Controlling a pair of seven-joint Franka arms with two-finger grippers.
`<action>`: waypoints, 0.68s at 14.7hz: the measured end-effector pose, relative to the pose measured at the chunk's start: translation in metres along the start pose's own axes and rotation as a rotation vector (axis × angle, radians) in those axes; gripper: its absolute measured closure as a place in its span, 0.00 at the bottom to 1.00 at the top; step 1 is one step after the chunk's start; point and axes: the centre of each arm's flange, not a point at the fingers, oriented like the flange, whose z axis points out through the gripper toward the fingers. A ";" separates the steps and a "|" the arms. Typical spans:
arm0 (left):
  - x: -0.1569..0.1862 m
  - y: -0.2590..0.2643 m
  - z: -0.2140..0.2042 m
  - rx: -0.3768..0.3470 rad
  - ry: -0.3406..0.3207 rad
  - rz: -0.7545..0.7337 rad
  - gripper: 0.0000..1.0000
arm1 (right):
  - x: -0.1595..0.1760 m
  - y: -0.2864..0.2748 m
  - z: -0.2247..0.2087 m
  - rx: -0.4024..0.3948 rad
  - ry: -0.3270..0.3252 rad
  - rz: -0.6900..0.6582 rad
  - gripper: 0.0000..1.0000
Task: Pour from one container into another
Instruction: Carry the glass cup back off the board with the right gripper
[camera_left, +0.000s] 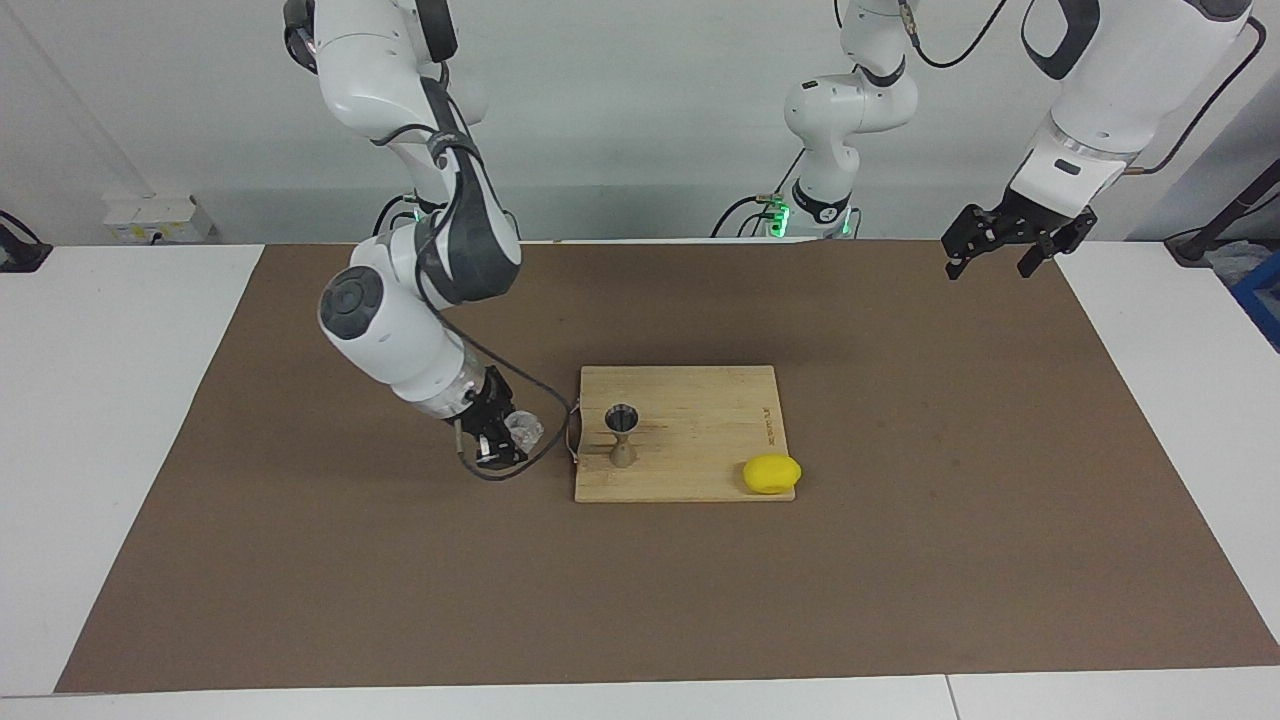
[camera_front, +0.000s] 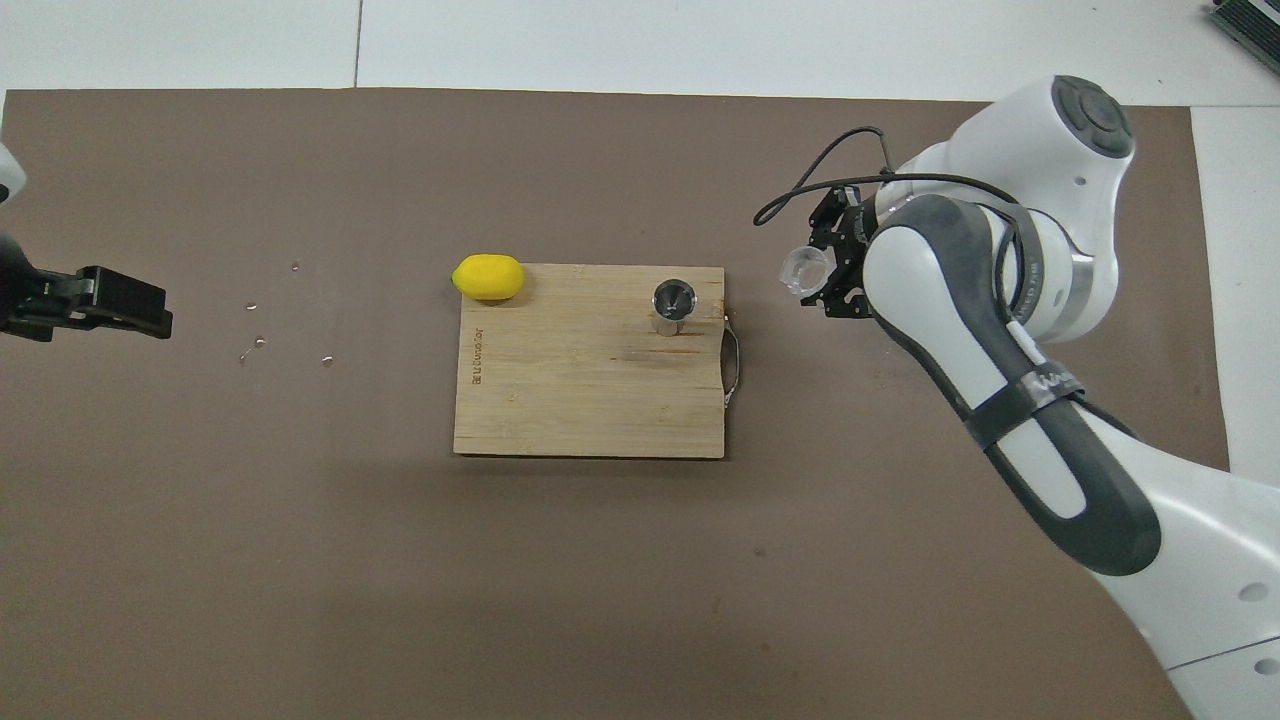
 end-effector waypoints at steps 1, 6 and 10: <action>0.000 0.000 0.000 0.000 0.000 0.000 0.00 | 0.024 0.009 0.006 0.014 -0.039 0.011 0.49; 0.000 0.000 0.000 0.000 0.000 0.000 0.00 | 0.117 0.052 0.020 0.040 -0.171 0.076 0.49; 0.000 0.000 0.000 0.000 0.000 0.000 0.00 | 0.168 0.073 0.021 0.060 -0.232 0.106 0.49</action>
